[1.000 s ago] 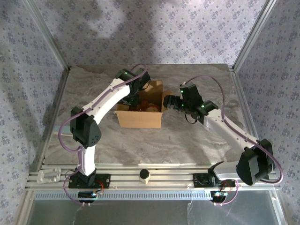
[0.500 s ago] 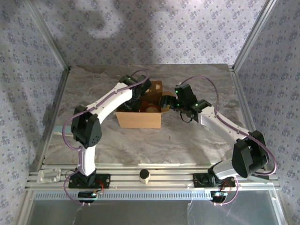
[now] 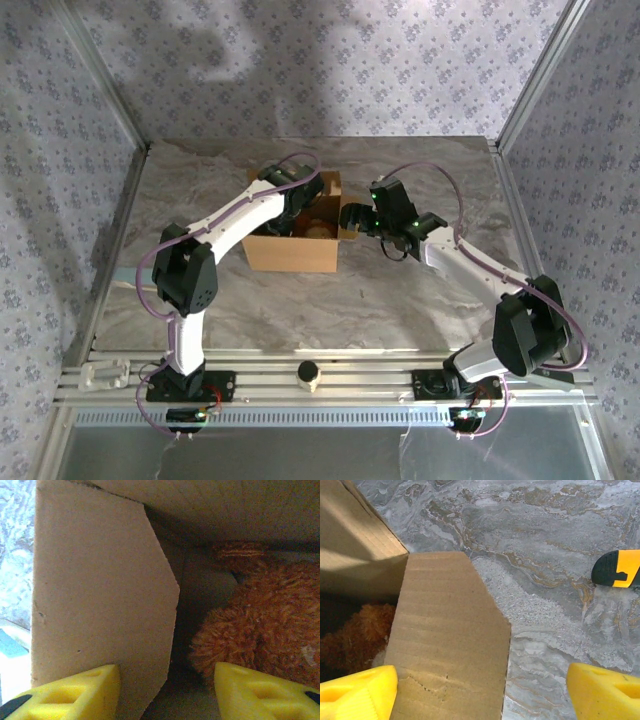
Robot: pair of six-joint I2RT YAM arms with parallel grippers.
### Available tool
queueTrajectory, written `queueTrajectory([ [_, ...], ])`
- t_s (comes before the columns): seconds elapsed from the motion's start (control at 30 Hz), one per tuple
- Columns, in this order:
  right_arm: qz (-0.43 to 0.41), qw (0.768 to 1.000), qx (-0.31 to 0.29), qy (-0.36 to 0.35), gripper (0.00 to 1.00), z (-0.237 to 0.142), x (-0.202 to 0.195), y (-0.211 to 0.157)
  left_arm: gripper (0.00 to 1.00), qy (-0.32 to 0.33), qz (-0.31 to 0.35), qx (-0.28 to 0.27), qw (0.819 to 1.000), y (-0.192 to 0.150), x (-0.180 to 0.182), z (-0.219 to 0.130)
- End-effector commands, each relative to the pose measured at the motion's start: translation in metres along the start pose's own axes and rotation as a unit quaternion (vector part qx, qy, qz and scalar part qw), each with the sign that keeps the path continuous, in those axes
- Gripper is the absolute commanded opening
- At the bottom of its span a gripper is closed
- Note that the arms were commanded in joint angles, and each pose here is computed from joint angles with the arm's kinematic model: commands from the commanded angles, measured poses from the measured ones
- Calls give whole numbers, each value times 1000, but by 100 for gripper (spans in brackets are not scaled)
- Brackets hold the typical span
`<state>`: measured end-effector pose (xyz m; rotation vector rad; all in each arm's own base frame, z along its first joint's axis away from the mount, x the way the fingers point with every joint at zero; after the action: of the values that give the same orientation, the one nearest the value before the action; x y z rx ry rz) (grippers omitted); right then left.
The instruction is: Unpack the express box
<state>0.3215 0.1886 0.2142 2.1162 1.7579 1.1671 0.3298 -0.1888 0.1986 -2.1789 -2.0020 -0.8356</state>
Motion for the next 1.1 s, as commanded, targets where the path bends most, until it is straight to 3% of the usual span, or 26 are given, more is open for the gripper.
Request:
queueTrajectory([
  [0.0,2,999,12,-38,87,6,-13,-6,53,43,-1,-15,999,4,26,-16],
  [0.5,3,999,18,-44,84,9,-15,-9,54,32,-25,-52,998,10,56,-48],
  [0.93,4,999,21,-45,84,10,-13,-9,54,43,-59,-62,995,9,93,-54],
  [1.07,-1,999,16,-43,85,4,-9,-4,54,20,-72,-75,994,6,99,-54],
])
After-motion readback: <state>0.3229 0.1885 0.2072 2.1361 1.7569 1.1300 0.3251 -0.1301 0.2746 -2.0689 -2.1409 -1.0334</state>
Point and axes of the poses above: each hand's point on the last joint's axis, 136 mm out from that joint toward the fingers, its own z axis out along the fingers, its own x axis along the line the jaws close on, y = z × x, the point moved 6 cm from there along -z, back along the fingers, and after that the axes turned 6 degrees about z, right-handed, at the moved point
